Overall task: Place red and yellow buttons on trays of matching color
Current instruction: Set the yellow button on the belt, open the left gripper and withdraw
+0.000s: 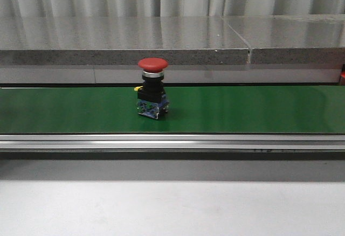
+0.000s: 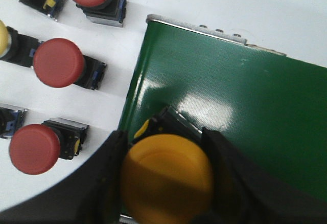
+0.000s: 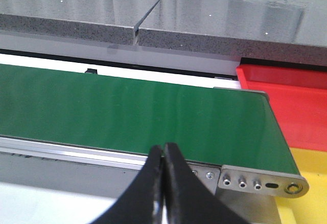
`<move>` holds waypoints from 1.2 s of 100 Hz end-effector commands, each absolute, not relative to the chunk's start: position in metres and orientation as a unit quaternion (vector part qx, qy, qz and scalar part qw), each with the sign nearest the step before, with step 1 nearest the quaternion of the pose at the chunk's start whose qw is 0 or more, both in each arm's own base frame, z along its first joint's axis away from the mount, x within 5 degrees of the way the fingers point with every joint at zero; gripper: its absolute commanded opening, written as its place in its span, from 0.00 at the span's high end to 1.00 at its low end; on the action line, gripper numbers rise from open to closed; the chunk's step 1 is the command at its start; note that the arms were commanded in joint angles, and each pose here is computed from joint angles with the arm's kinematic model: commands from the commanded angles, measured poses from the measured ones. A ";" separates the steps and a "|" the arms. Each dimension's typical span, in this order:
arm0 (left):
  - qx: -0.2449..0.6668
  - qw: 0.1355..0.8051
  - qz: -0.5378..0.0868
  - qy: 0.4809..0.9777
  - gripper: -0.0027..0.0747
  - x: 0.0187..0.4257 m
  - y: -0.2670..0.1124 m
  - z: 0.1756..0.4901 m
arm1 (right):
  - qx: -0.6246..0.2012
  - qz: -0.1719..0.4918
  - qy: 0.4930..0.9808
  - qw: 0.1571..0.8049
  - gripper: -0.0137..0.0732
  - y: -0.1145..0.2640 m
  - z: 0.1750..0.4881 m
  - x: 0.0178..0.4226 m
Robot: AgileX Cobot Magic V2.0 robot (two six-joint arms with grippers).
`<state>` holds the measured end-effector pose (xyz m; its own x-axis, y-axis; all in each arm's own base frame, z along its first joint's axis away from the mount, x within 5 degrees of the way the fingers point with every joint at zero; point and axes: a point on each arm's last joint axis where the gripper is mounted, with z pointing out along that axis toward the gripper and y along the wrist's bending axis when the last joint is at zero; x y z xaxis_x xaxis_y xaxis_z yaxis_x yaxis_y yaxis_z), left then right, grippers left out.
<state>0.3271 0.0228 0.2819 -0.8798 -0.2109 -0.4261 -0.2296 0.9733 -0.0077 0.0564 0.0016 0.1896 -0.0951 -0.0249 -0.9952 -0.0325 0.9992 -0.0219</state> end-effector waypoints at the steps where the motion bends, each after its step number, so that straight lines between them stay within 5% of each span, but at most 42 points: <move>1: -0.107 0.261 0.013 0.959 0.99 0.330 0.020 0.300 | -0.023 0.000 0.704 0.710 0.92 0.002 0.201 0.055; 33: -0.096 0.233 0.019 0.968 0.94 0.338 0.020 0.283 | -0.023 0.000 0.704 0.710 0.92 0.002 0.201 0.055; 42: -0.093 0.233 0.019 0.968 0.77 0.338 0.020 0.283 | -0.023 0.000 0.704 0.710 0.92 0.002 0.201 0.055; 59: -0.091 0.232 0.019 0.968 0.25 0.338 0.020 0.283 | -0.023 0.000 0.704 0.710 0.92 0.002 0.201 0.055; 66: -0.091 0.230 0.020 0.969 0.13 0.338 0.020 0.285 | -0.023 0.000 0.704 0.710 0.92 0.002 0.201 0.055; 91: -0.083 0.269 0.018 0.959 0.11 0.339 0.018 0.315 | -0.023 0.000 0.704 0.710 0.92 0.002 0.201 0.055; 120: -0.038 0.395 -0.007 0.918 0.11 0.313 -0.012 0.374 | -0.023 -0.001 0.704 0.709 0.92 0.002 0.201 0.055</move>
<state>0.3263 -0.0016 0.3326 -0.8050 -0.1001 -0.5848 -0.1084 0.9939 -0.0210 0.0564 0.0016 0.1896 -0.0951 -0.0249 -0.9952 -0.0325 0.9992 -0.0219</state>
